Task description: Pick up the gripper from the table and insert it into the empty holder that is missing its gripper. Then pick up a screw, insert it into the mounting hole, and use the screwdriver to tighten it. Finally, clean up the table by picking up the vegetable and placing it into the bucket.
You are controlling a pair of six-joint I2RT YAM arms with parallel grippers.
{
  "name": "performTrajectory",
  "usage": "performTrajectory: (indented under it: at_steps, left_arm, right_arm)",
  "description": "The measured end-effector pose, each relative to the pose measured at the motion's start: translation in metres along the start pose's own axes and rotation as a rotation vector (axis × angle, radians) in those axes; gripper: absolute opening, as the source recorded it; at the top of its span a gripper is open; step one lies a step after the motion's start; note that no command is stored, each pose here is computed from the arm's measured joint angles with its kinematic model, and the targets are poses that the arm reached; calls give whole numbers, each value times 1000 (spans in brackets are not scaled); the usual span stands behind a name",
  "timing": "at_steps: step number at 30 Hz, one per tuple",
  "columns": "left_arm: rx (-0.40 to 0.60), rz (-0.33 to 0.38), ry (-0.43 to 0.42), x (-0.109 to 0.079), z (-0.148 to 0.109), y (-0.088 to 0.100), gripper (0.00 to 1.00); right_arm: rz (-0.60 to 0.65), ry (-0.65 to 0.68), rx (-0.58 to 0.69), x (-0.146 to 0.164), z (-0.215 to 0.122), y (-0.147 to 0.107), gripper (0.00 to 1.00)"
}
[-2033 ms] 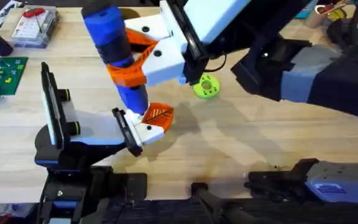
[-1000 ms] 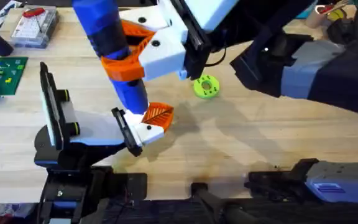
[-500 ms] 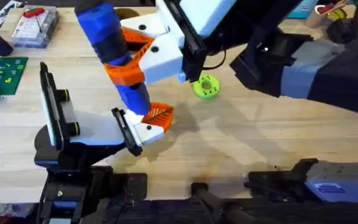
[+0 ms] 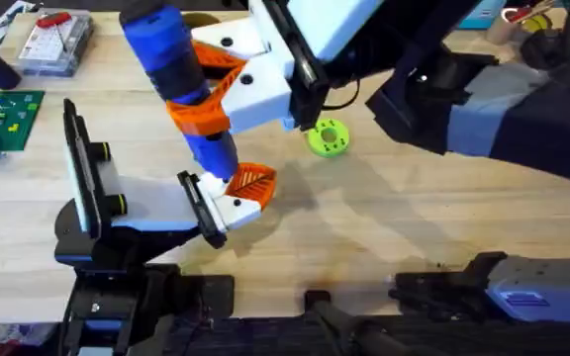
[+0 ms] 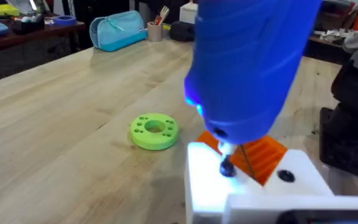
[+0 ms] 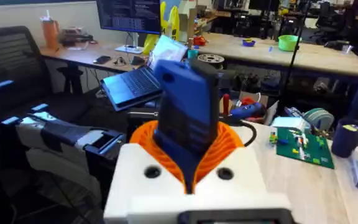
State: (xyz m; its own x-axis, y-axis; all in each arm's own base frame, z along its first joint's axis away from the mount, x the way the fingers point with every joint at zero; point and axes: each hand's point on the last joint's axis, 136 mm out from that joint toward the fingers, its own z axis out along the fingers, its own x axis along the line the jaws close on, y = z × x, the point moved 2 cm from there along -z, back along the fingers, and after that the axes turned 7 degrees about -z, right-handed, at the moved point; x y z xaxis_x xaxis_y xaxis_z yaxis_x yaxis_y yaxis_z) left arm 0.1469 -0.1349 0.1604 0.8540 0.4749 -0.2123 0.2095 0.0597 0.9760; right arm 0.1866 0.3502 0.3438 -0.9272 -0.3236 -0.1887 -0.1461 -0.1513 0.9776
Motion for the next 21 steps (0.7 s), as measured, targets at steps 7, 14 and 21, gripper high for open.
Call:
performTrajectory:
  at_steps: [7,14,21]
  left_arm:
    - [0,0,0,0,0,0,12]
    - [0,0,0,0,0,0,12]
    - [0,0,0,0,0,0,12]
  right_arm:
    - [-27,1,-18,1,0,6,24]
    - [-22,5,-27,1,0,10,24]
    - [-3,16,-25,4,3,9,24]
